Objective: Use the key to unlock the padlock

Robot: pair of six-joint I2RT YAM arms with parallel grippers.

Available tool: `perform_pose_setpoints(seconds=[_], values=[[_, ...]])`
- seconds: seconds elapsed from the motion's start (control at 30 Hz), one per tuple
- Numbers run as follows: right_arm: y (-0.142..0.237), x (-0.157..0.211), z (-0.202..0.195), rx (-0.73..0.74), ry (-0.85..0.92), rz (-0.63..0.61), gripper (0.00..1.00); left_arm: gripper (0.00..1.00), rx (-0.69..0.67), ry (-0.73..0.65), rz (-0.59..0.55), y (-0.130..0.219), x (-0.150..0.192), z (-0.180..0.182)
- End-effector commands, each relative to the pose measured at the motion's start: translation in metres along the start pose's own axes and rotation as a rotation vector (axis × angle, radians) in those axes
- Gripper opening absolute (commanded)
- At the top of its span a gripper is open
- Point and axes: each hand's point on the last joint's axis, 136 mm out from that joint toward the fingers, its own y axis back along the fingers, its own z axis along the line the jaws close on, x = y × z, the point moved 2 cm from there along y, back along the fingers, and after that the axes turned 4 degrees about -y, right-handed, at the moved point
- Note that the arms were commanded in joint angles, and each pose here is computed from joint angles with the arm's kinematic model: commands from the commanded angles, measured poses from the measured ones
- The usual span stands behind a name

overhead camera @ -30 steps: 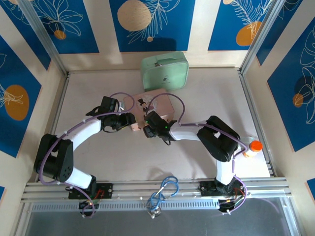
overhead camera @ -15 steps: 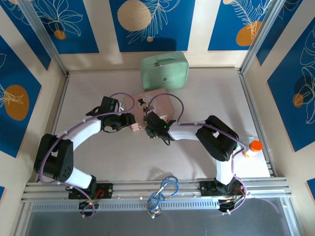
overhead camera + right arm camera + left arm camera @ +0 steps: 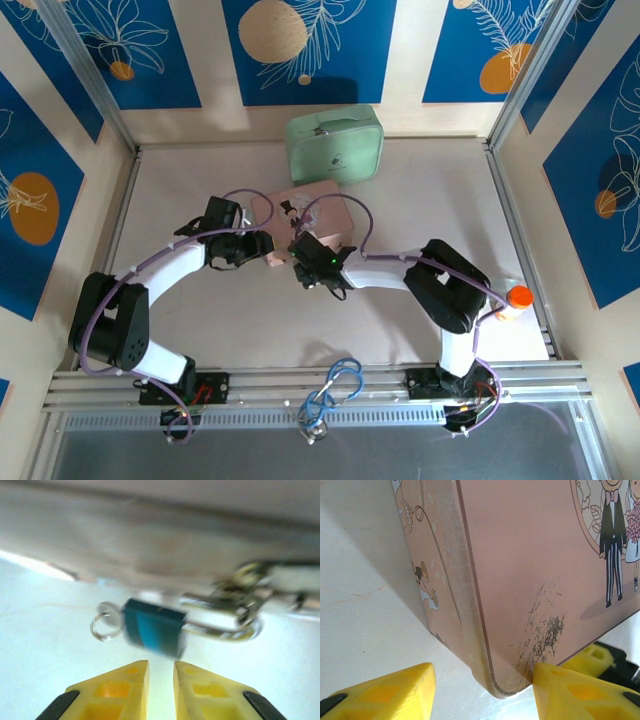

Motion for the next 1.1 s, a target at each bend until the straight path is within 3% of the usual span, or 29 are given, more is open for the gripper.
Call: perform_pose_setpoints(seconds=[0.0,0.13,0.33,0.43,0.6,0.73,0.9,1.07], values=[[0.023,-0.004,0.017,-0.058,-0.011,-0.013,0.21,0.53,-0.075,0.011,0.044,-0.005,0.01,0.021],[0.04,-0.01,0.011,-0.054,-0.052,-0.054,0.24,0.53,-0.078,0.007,0.044,-0.004,0.009,0.02],[0.077,-0.054,-0.038,0.036,-0.189,-0.126,0.55,0.53,-0.069,0.005,0.039,-0.002,0.007,0.018],[0.092,-0.082,-0.069,0.061,-0.254,-0.132,0.6,0.53,-0.064,0.004,0.037,-0.002,0.007,0.017],[0.089,-0.108,-0.116,0.088,-0.343,-0.085,0.6,0.54,-0.057,0.005,0.034,-0.002,0.005,0.016],[0.074,-0.109,-0.142,0.039,-0.439,-0.034,0.53,0.54,-0.055,0.001,0.03,-0.001,0.004,0.014],[0.059,-0.106,-0.149,-0.007,-0.449,0.007,0.44,0.54,-0.064,-0.002,0.035,-0.002,0.004,0.016],[0.051,-0.097,-0.146,-0.022,-0.459,0.043,0.42,0.54,-0.066,-0.005,0.031,-0.003,0.003,0.016]])
